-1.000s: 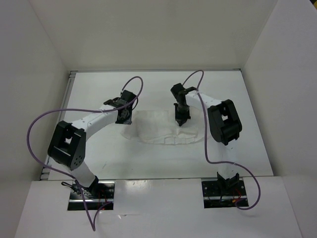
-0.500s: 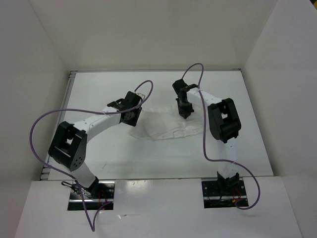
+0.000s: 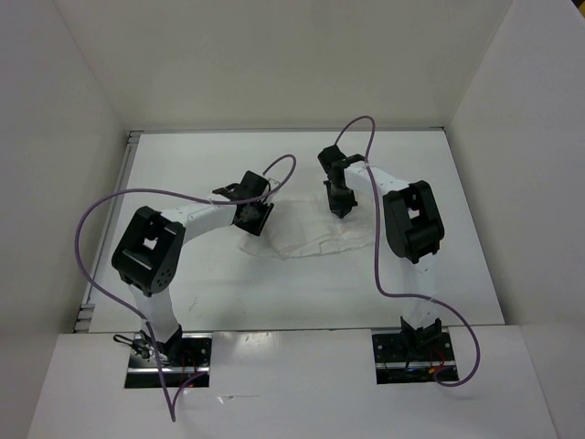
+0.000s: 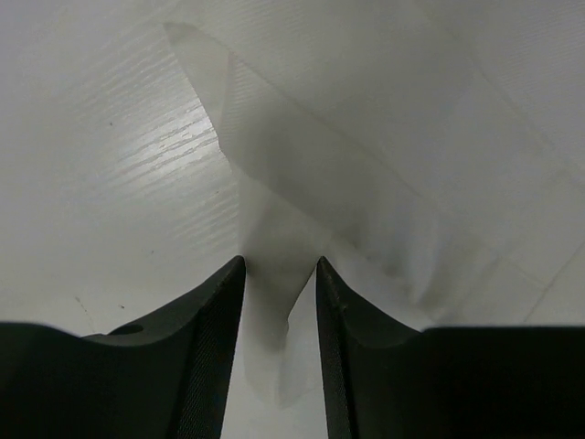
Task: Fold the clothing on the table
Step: Fold the skirt
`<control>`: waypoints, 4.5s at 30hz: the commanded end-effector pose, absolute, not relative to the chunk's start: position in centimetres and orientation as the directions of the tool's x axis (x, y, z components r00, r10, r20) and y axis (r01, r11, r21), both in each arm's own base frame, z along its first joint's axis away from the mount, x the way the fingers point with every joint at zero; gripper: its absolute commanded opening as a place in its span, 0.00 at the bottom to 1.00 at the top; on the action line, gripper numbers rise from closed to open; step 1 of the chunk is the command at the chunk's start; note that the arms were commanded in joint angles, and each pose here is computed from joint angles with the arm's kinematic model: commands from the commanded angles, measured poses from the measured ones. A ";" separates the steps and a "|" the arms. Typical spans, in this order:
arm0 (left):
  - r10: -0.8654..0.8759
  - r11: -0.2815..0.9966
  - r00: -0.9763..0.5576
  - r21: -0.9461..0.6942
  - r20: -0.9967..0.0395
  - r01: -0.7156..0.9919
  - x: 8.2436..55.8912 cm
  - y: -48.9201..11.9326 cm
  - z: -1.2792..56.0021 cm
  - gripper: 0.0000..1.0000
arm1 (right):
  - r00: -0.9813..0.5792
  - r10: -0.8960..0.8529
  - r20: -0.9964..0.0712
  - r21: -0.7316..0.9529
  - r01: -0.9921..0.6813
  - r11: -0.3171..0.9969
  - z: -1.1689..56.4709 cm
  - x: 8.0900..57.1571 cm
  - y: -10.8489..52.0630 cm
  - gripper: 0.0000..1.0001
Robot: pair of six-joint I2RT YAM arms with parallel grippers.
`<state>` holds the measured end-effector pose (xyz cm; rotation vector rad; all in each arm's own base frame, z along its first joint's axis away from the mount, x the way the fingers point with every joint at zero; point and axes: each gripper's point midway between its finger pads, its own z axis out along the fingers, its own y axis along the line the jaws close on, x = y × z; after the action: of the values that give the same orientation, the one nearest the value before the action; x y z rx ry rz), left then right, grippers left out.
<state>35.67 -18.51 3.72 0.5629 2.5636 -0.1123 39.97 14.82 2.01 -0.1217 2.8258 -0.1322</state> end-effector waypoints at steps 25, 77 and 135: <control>-0.292 0.886 -0.879 -0.454 -0.377 -0.099 38.4 -15.6 5.0 0.07 | -0.949 -0.110 -0.296 -0.076 -0.091 0.993 0.7 40.3 15.4 0.09; 0.213 0.884 -0.732 -0.192 -0.647 0.427 44.4 -18.8 5.6 0.26 | -0.965 -0.125 -0.231 -0.053 -0.115 0.992 -0.9 39.1 15.7 0.09; -0.038 0.678 -0.784 -0.592 -0.620 0.436 46.3 -13.6 8.0 1.00 | -0.883 0.045 -0.467 0.195 -0.053 0.979 15.9 35.1 14.5 0.46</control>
<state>45.87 -12.66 7.58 0.2097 2.3537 -0.8736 35.67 15.00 13.93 -0.0264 2.6807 0.2537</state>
